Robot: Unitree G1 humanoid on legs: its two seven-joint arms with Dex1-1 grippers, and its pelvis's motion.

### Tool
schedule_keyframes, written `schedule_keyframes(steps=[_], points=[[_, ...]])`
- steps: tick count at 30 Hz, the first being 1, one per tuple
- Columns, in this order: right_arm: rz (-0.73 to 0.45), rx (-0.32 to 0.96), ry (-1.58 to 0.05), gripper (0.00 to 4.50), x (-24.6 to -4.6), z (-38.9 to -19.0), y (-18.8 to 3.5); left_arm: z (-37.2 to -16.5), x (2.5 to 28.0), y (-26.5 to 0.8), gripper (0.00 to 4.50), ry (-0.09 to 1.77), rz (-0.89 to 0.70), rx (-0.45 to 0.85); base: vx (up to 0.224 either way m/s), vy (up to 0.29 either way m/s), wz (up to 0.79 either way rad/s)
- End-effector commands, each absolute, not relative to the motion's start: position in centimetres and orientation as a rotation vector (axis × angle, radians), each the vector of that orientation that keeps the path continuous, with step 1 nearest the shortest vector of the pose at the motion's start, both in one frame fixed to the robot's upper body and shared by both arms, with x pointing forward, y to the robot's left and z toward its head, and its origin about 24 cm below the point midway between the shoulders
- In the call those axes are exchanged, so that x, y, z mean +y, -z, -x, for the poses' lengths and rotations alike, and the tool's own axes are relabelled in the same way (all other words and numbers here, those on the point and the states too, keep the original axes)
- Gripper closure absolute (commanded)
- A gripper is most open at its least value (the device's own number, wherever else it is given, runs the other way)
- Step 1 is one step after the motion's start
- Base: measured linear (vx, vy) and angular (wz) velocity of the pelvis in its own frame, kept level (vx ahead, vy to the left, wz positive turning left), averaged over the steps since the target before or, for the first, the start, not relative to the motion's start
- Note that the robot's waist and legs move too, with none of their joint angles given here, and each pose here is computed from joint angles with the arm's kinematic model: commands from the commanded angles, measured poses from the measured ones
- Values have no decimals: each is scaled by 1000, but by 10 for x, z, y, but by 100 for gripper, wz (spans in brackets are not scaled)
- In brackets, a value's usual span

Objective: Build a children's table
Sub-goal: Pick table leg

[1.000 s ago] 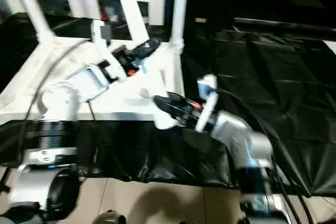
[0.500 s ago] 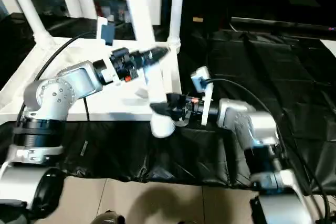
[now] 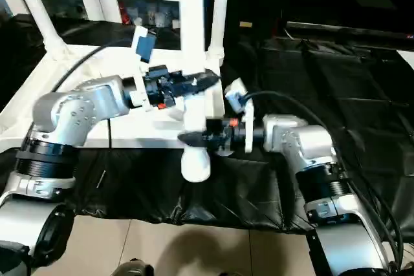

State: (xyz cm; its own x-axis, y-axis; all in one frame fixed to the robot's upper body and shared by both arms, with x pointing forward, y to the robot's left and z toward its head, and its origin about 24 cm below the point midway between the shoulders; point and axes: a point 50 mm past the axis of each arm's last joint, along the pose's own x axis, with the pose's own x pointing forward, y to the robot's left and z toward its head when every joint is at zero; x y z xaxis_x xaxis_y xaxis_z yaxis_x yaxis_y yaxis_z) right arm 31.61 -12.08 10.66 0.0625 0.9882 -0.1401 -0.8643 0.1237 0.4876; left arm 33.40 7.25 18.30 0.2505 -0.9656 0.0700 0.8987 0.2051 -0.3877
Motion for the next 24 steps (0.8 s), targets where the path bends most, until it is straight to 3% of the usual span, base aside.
schedule_keyframes(steps=[1, 13, 14, 24], points=[[-289, 515, -1431, 105, -122, -318, -108, -336, 69, -194, 269, 1334, 363, 170, 0, 0, 0], [-293, 536, -1444, 105, -119, -317, -104, -338, 69, -195, 269, 1345, 362, 164, 0, 0, 0], [-294, 537, -1445, 132, -119, -317, -103, -338, 69, -195, 269, 1346, 363, 165, 0, 0, 0], [-312, 538, -1452, 208, -117, -317, -102, -337, 68, -194, 269, 1349, 372, 173, 0, 0, 0]])
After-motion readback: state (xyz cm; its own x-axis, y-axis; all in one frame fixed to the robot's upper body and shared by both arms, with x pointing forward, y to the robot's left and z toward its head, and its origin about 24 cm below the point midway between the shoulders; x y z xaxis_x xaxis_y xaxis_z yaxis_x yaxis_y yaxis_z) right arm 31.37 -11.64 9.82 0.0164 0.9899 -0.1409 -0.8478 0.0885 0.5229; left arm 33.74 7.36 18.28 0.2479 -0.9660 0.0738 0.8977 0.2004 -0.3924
